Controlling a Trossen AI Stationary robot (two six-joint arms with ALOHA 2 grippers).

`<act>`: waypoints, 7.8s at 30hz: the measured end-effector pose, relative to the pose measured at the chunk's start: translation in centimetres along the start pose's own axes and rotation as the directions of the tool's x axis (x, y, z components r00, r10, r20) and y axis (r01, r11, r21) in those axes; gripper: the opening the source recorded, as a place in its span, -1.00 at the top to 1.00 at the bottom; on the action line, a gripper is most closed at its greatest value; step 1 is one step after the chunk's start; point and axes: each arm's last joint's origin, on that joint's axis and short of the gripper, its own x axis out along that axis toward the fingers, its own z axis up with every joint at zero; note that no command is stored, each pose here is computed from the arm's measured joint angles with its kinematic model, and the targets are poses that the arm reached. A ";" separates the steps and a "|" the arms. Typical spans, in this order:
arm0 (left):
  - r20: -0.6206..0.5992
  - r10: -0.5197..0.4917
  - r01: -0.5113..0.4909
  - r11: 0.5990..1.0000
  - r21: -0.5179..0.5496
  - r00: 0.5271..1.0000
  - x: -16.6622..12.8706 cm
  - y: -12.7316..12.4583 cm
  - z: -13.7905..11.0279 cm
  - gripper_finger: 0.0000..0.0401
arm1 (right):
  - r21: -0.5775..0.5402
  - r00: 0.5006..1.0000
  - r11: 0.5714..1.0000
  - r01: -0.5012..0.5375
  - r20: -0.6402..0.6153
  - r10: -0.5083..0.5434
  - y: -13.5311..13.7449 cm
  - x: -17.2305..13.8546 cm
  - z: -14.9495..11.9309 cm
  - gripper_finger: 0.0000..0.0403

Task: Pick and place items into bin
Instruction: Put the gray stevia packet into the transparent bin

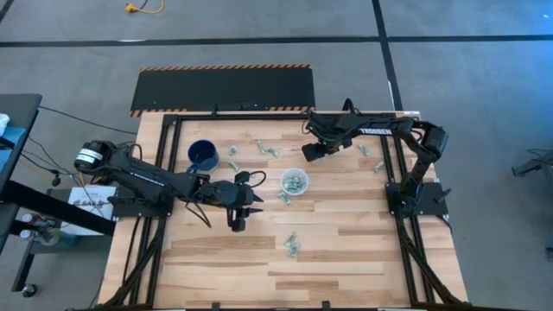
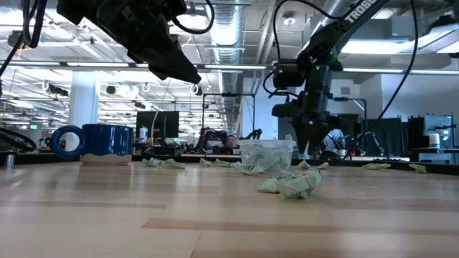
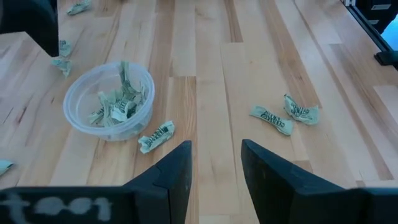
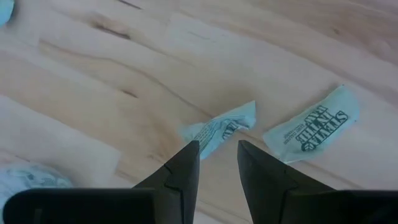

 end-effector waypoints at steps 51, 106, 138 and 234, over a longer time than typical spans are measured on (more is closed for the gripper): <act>0.000 0.000 0.000 1.000 -0.013 1.000 0.0 0.0 0.0 0.35 | -0.002 0.998 0.999 0.047 0.030 -0.046 1.2 2.2 -0.2 0.99; -0.014 0.001 -0.001 1.000 -0.011 1.000 0.8 -0.1 -0.3 0.35 | -0.681 0.973 0.728 0.077 0.212 0.095 8.6 -4.6 -8.2 0.49; -0.012 0.001 -0.001 1.000 -0.011 1.000 0.8 -0.1 -0.3 0.35 | 0.196 0.994 0.979 -0.051 0.106 0.031 -4.5 -2.5 -0.4 0.49; 0.005 0.000 0.000 1.000 -0.022 1.000 0.8 -0.1 -0.2 0.35 | -0.810 0.914 0.572 -0.126 0.130 0.385 7.6 -4.5 -11.1 1.00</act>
